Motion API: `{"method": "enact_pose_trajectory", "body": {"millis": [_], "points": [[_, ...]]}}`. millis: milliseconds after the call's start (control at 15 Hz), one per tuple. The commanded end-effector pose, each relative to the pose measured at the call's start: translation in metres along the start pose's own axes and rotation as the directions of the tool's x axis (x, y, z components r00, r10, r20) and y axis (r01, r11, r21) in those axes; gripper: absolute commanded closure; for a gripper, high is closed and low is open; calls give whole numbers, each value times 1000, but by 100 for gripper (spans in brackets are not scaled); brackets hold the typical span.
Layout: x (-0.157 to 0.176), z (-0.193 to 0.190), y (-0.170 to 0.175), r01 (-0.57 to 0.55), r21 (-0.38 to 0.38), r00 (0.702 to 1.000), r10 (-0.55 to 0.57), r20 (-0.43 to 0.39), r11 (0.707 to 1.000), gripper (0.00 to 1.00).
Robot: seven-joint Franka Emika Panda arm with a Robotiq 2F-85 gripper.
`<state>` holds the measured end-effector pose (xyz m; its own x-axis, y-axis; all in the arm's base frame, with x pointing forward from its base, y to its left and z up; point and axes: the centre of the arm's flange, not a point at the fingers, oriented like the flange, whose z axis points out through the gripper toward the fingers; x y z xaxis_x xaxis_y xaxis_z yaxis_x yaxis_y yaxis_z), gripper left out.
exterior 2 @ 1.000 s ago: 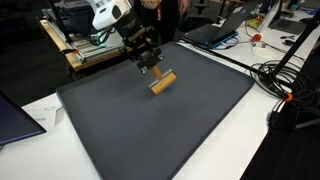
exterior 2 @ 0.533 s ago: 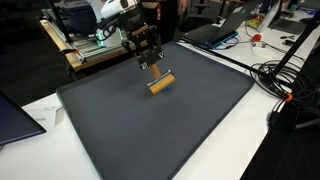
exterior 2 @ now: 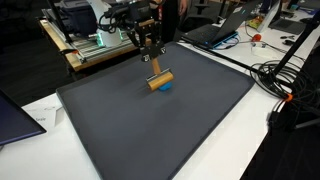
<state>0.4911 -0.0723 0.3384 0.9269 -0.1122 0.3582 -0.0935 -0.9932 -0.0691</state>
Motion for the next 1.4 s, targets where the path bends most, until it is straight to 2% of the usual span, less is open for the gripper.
{"method": "enact_pose_trajectory", "body": {"millis": [0, 400, 1000, 1333], "points": [[-3, -25, -36, 57, -69, 998, -58, -21, 996, 78], [11, -40, -84, 156, -164, 987, -160, -11, 974, 78], [45, -54, -161, 228, -243, 968, -194, 157, 943, 78], [70, -55, -184, 241, -299, 959, -179, 219, 923, 78]]}}
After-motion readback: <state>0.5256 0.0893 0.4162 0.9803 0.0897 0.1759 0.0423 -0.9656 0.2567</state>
